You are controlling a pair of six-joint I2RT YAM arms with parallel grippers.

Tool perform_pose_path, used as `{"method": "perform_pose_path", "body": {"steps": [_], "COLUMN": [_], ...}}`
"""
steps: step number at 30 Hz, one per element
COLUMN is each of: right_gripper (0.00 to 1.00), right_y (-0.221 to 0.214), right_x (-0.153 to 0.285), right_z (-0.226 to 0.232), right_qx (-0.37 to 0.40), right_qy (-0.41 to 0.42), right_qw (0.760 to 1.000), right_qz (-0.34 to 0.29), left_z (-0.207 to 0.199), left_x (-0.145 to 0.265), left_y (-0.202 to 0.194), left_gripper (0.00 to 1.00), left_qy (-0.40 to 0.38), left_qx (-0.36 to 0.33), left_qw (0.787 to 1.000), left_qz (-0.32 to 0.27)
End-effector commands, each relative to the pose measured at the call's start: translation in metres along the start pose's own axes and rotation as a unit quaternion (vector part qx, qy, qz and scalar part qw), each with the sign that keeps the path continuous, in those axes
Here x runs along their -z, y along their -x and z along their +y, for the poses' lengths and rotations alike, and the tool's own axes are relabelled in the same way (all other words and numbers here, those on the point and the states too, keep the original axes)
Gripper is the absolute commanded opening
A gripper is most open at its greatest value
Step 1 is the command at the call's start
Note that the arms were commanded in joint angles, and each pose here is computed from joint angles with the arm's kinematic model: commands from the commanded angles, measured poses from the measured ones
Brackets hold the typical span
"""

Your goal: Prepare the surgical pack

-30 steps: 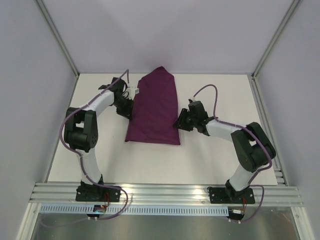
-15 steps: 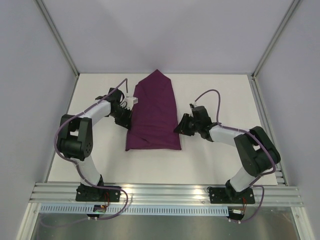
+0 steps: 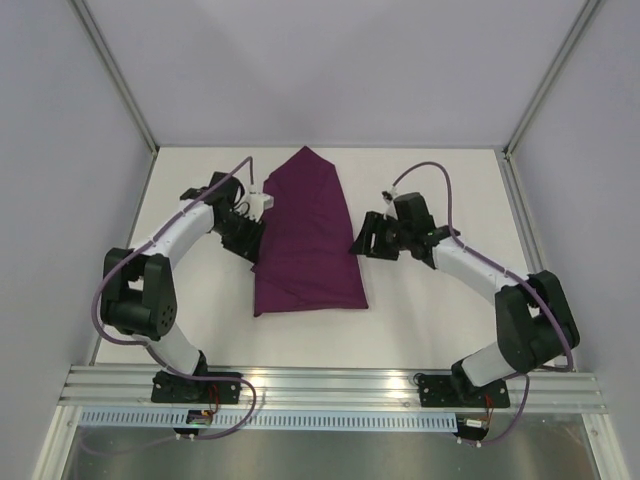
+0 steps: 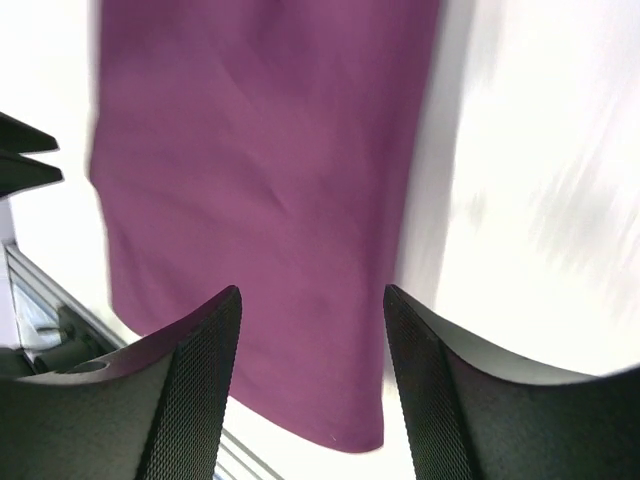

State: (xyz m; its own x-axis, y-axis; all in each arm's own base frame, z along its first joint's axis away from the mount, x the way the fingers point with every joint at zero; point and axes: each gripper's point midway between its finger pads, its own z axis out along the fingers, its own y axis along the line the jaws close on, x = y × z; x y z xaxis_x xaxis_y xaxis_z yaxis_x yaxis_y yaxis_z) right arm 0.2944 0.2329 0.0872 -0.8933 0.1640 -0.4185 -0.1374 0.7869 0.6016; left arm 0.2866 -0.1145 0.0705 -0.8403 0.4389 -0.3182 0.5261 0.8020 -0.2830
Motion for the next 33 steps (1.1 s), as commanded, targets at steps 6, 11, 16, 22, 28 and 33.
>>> {"method": "perform_pose_path", "body": {"steps": [6, 11, 16, 22, 28, 33], "right_gripper": [0.31, 0.01, 0.01, 0.0, 0.0, 0.01], "right_y": [0.107, 0.116, 0.1, 0.091, 0.109, 0.157], "right_x": [-0.009, -0.055, -0.101, -0.131, -0.128, -0.114], "right_z": [0.043, 0.044, 0.02, -0.017, -0.018, 0.021], "right_qx": [0.094, 0.053, -0.003, -0.044, -0.074, -0.07], "right_qy": [0.021, 0.082, 0.089, 0.053, 0.063, 0.101], "right_qw": [0.993, 0.995, 0.996, 0.996, 0.995, 0.992], "right_qz": [-0.064, -0.019, 0.028, 0.048, 0.026, -0.018], "left_z": [0.009, -0.021, 0.032, 0.079, 0.076, 0.068], "left_x": [0.056, 0.008, -0.018, -0.056, -0.059, -0.03], "left_y": [0.107, 0.114, 0.117, 0.103, 0.102, 0.134], "left_gripper": [0.39, 0.34, 0.24, 0.23, 0.23, 0.25], "left_qy": [0.047, -0.045, 0.006, 0.021, 0.006, 0.006], "left_qx": [-0.037, -0.066, -0.001, 0.04, 0.045, 0.038], "left_qw": [0.99, 0.994, 0.999, 0.999, 0.999, 0.999], "left_qz": [-0.129, -0.074, -0.04, 0.006, 0.019, -0.033]}}
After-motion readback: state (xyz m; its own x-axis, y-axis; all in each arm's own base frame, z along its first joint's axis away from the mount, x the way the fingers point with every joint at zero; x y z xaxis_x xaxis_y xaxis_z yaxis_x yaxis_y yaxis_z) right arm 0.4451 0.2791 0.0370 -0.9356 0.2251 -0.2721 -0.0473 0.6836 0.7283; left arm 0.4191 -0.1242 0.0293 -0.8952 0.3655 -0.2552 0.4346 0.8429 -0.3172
